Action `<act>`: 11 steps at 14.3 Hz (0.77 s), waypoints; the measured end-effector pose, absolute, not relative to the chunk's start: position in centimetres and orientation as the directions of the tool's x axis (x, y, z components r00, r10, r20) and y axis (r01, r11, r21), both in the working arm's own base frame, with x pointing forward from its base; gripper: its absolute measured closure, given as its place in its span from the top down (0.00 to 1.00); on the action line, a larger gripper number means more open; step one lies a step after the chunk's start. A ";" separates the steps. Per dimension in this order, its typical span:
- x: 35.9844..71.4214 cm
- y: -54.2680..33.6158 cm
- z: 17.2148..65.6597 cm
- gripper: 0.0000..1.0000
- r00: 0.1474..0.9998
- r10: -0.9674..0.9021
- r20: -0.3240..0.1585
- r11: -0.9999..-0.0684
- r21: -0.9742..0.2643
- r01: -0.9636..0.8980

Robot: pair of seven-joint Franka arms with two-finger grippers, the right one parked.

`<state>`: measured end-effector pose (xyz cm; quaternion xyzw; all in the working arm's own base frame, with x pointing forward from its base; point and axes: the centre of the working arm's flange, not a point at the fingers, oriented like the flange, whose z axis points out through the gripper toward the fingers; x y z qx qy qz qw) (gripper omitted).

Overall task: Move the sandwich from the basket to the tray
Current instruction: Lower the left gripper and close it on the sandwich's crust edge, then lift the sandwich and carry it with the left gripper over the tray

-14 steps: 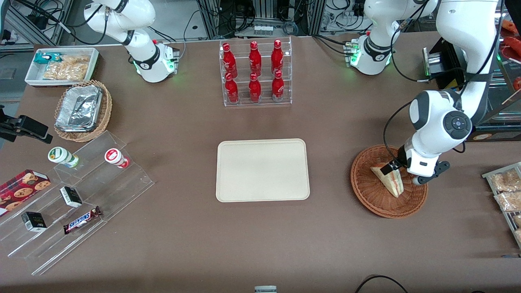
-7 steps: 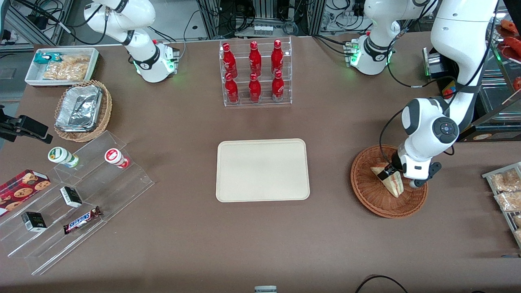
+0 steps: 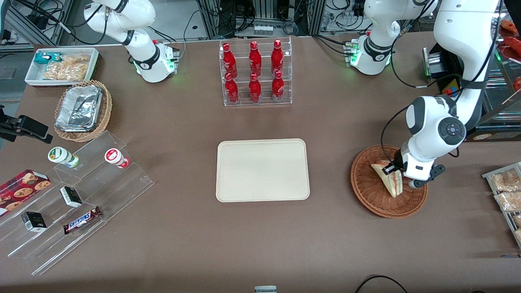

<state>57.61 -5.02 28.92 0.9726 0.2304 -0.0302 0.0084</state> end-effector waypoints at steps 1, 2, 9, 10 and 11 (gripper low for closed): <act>58.1 -5.7 30.5 0.19 0.910 0.406 -0.081 -0.913 -0.006 0.407; 58.5 -6.6 32.0 0.16 0.931 0.352 -0.096 -0.936 -0.011 0.353; 58.6 -19.8 35.0 0.15 0.985 0.061 -0.164 -0.998 -0.026 0.058; 58.1 -22.2 34.4 0.15 0.985 0.039 -0.170 -0.999 -0.028 0.034; 57.5 -24.9 33.8 0.15 0.984 0.033 -0.173 -0.999 -0.033 0.027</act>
